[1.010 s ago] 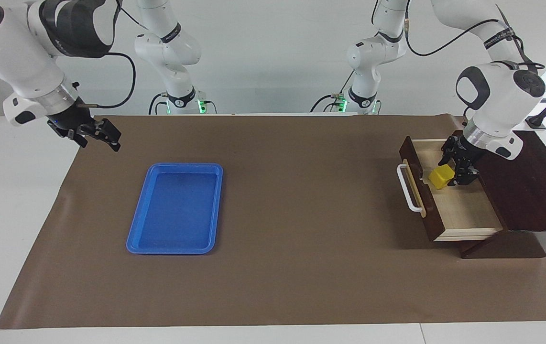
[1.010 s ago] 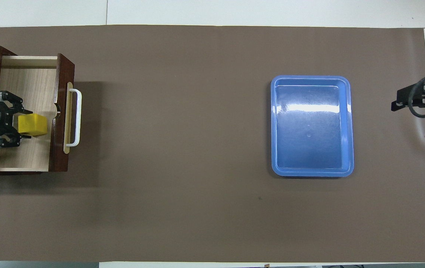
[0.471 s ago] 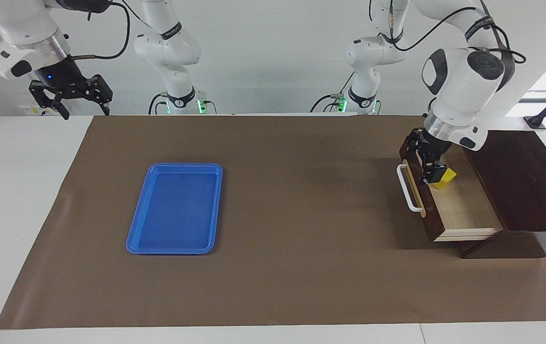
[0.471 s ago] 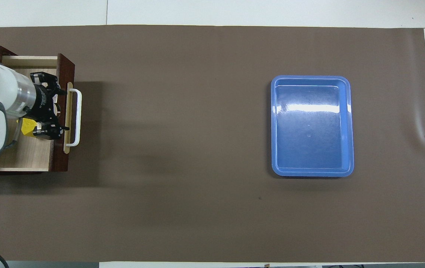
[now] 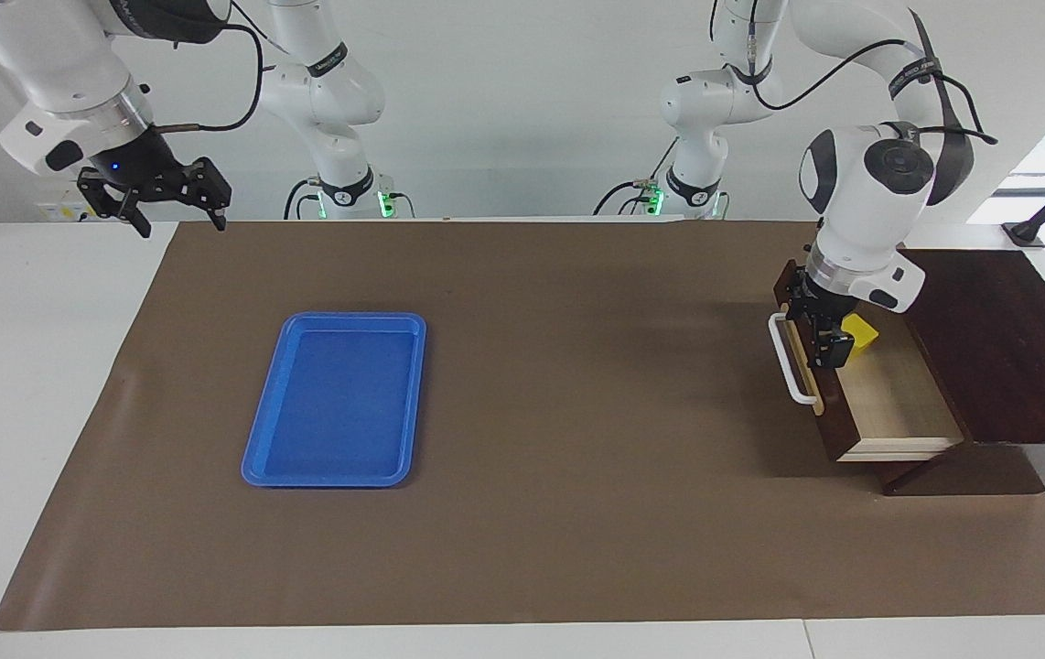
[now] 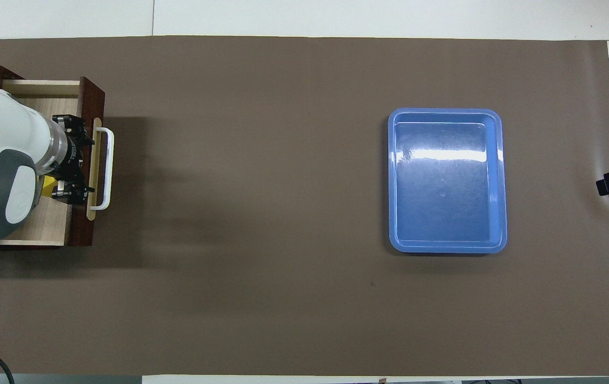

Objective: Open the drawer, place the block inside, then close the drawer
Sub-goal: 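Push the drawer shut with the left gripper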

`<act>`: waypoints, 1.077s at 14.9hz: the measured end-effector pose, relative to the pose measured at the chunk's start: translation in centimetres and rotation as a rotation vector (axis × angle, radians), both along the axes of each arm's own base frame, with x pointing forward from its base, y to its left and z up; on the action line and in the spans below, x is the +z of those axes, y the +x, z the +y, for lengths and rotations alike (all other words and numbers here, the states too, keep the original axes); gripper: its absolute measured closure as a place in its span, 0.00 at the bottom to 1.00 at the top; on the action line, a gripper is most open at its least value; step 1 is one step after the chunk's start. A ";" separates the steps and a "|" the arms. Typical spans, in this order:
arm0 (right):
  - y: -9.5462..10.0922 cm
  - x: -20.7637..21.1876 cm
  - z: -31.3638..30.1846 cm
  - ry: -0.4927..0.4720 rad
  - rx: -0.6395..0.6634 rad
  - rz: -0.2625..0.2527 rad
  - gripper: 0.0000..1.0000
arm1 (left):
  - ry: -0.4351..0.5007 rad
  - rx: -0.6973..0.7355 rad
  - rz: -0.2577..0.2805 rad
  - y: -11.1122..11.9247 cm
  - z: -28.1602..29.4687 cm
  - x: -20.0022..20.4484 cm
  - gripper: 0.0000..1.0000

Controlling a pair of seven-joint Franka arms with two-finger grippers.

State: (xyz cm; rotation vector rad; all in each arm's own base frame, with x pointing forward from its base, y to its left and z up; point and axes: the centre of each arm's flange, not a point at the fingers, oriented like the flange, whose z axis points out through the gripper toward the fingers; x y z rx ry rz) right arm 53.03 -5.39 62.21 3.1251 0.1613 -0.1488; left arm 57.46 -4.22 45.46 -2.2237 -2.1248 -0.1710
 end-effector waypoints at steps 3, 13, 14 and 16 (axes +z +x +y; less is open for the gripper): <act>0.3 -0.6 0.1 -0.003 -0.045 0.013 0.00 | 0.097 -0.002 -0.023 0.5 6.3 0.3 0.00; 0.0 -0.2 0.7 -0.005 -0.055 0.016 0.00 | 0.122 -0.316 -0.003 0.8 2.1 6.2 0.00; 0.0 -0.2 0.7 -0.005 -0.055 0.016 0.00 | 0.092 -0.440 0.048 -0.1 0.3 7.7 0.00; 0.0 -0.2 0.6 -0.005 -0.057 0.016 0.00 | 0.013 -0.663 0.102 -2.2 -2.0 10.4 0.00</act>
